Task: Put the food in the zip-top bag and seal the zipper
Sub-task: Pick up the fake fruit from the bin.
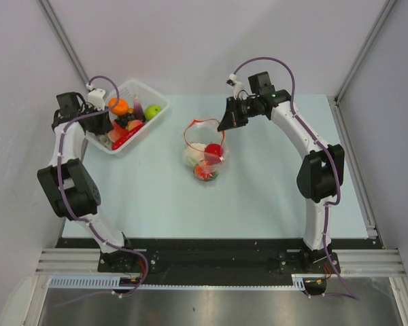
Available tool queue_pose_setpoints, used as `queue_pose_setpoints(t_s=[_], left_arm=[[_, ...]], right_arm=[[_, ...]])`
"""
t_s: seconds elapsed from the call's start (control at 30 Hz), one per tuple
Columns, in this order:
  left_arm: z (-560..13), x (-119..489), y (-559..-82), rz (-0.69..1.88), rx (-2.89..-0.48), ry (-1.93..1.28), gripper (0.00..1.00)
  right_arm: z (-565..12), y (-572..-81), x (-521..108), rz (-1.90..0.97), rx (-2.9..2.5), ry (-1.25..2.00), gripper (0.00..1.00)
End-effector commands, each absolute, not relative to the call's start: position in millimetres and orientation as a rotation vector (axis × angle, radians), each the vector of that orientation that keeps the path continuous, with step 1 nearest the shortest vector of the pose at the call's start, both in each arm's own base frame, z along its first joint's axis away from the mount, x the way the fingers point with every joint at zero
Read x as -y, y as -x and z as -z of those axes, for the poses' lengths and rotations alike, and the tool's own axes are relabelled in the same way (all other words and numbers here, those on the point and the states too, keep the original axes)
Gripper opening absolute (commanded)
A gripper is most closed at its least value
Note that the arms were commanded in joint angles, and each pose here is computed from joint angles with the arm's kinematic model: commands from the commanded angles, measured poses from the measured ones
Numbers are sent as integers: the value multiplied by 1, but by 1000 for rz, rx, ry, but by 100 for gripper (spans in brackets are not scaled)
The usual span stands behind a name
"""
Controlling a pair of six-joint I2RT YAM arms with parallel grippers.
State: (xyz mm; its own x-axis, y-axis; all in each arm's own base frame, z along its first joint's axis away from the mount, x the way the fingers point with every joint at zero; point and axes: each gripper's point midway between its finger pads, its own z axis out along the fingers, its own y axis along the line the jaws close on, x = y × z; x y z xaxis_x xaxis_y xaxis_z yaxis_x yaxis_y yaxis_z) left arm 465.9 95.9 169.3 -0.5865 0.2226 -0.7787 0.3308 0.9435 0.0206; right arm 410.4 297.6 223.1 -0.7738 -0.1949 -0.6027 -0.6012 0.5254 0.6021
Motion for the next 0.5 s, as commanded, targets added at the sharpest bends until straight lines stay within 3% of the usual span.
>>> queue_pose_setpoints(t_s=[0.0,0.37,0.47], left_arm=[[-236,-100,-452,25,-2121,-427,3],[-294,-148,-443,-284,-2046,-52,0],[-309,-125,-438,-153,-2016,-30,0]], right_arm=[[-236,-409,-298,-1176,-2265,672,0],[-237,-415,-306,-1208,-2256,635,0],[-239,-416,-309,-1224,-2257,620,0]])
